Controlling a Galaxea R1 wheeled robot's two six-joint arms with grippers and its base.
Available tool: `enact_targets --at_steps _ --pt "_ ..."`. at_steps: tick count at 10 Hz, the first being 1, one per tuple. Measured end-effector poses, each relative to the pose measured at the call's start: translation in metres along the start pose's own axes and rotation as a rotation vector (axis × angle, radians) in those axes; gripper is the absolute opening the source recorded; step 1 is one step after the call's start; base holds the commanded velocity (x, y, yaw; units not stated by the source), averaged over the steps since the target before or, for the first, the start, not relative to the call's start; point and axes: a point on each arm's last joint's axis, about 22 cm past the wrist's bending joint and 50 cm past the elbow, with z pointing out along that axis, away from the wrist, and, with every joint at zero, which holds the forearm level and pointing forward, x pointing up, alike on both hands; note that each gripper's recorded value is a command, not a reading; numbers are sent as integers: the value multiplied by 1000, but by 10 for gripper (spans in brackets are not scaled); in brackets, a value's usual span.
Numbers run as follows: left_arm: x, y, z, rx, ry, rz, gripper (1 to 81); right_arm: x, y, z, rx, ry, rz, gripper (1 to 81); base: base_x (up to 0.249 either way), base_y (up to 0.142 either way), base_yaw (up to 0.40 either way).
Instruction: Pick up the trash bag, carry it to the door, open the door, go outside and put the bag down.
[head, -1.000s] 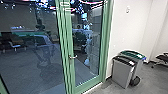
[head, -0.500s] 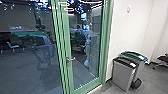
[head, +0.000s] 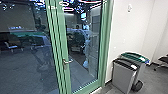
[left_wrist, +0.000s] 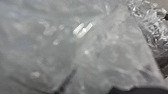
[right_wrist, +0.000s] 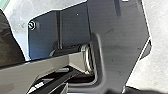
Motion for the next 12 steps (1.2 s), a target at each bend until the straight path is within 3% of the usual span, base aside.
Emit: enact_targets --at_steps 3,12 --pt "0 0 0 0 0 0 10 0 0 0 0 0 0 811 157 -64 0" --pt "0 0 0 0 0 0 10 0 -4 1 5 0 -1 811 157 0 0"
